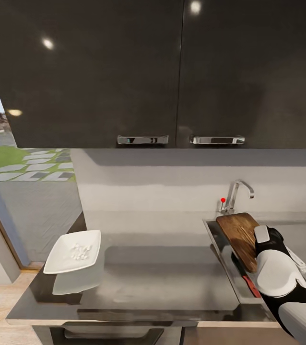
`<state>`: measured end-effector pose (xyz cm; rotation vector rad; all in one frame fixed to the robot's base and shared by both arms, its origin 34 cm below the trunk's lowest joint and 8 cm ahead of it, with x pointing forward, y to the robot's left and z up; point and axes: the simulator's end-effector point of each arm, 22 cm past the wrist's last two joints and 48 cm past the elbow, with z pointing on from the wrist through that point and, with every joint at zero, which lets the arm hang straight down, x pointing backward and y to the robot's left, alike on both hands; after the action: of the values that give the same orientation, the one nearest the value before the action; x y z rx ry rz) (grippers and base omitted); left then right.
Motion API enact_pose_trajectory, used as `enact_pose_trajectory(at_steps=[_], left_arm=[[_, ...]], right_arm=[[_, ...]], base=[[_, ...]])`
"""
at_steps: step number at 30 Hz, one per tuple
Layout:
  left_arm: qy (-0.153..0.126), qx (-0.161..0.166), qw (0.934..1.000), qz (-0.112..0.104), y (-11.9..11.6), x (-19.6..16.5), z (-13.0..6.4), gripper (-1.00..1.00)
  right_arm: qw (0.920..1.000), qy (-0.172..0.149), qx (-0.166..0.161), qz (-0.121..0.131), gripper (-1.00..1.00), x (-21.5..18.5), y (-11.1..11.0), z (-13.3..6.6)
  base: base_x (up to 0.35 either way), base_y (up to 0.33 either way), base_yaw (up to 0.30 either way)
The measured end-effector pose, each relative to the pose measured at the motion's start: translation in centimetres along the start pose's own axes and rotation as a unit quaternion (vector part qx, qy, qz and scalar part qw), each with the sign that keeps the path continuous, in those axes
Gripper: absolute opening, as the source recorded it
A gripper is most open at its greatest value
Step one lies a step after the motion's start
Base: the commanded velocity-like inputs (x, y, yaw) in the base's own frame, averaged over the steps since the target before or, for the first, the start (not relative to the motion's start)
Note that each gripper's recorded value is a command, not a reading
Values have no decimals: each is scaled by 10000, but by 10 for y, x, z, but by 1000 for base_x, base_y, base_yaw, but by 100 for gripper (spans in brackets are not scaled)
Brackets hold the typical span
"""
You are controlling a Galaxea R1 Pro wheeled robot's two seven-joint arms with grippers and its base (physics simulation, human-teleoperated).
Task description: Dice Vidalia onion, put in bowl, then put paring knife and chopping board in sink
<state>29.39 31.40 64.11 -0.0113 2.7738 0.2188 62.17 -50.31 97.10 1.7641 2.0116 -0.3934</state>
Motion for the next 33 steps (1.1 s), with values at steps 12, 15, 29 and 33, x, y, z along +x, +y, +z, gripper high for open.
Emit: enact_pose_trajectory(at_steps=[12,15,29,33], left_arm=[[73,90,9999,-7,-15,3,-1,100],[76,79,9999,-7,-14,3,-1,100],[93,98,9999,-8,-19,4,-2,100],[202,192,9996,-9,-33,8,-3,100]], right_arm=[[10000,15,27,13,-100,0,-2,1],[9999,9,124,-19,-100,1,-6,1],[9986,123,515,-85,-100,51,-13,9],[9985,155,513,-112,-100,58,-11,8]], base=[[0,0,0],[7,-9,0],[140,-265,0],[-113,-274,0]])
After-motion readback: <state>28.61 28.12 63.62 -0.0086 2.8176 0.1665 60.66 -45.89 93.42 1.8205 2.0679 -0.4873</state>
